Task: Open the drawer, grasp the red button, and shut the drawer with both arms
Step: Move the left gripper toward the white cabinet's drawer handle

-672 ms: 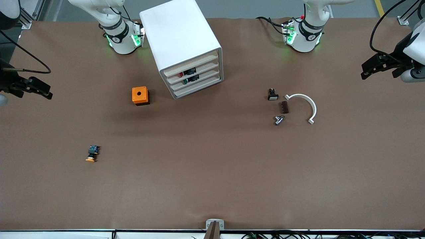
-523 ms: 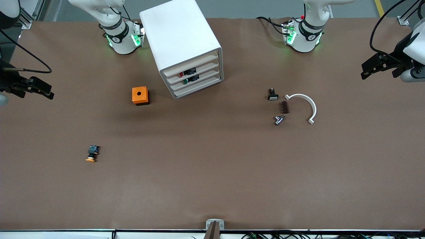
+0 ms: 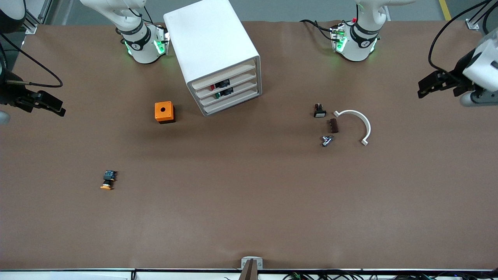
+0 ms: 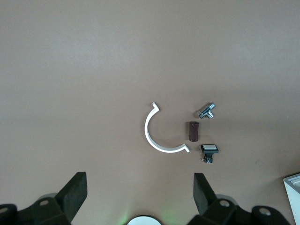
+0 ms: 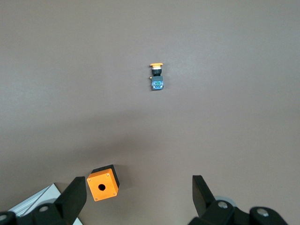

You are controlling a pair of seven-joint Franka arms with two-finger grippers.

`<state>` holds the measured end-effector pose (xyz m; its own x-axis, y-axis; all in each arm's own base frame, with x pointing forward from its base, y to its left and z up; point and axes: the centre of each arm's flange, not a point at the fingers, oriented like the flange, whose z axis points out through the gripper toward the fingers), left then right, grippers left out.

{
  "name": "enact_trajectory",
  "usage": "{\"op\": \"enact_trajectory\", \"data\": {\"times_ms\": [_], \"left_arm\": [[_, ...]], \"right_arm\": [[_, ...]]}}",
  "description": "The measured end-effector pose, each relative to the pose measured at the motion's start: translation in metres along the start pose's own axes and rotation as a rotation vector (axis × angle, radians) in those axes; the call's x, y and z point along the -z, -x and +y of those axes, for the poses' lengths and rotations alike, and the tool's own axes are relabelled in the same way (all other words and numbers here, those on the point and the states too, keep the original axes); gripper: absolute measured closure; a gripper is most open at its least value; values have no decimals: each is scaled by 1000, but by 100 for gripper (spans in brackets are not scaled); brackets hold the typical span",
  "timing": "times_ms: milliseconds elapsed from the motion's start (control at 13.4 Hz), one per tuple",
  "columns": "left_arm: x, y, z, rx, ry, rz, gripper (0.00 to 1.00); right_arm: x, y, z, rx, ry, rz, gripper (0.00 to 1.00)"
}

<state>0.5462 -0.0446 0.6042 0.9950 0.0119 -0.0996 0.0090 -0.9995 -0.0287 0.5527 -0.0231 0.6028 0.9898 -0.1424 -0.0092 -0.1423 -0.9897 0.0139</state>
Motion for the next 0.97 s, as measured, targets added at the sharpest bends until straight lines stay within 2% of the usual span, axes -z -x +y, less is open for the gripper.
{"op": "enact_trajectory", "data": {"times_ms": [224, 448, 598, 822, 971], "left_arm": [[-45, -39, 27, -23, 4, -24, 0], [-90, -65, 79, 19, 17, -37, 0], [-123, -72, 118, 89, 8, -72, 0], [-173, -79, 171, 201, -6, -144, 0], [-200, -79, 203, 320, -21, -183, 0]], "right_arm": [[0, 0, 3, -10, 0, 0, 0], [-3, 1, 4, -14, 2, -22, 0], [-6, 5, 4, -54, 7, -58, 0], [-7, 7, -7, -171, 10, -70, 0], [-7, 10, -23, -254, 13, -72, 0]]}}
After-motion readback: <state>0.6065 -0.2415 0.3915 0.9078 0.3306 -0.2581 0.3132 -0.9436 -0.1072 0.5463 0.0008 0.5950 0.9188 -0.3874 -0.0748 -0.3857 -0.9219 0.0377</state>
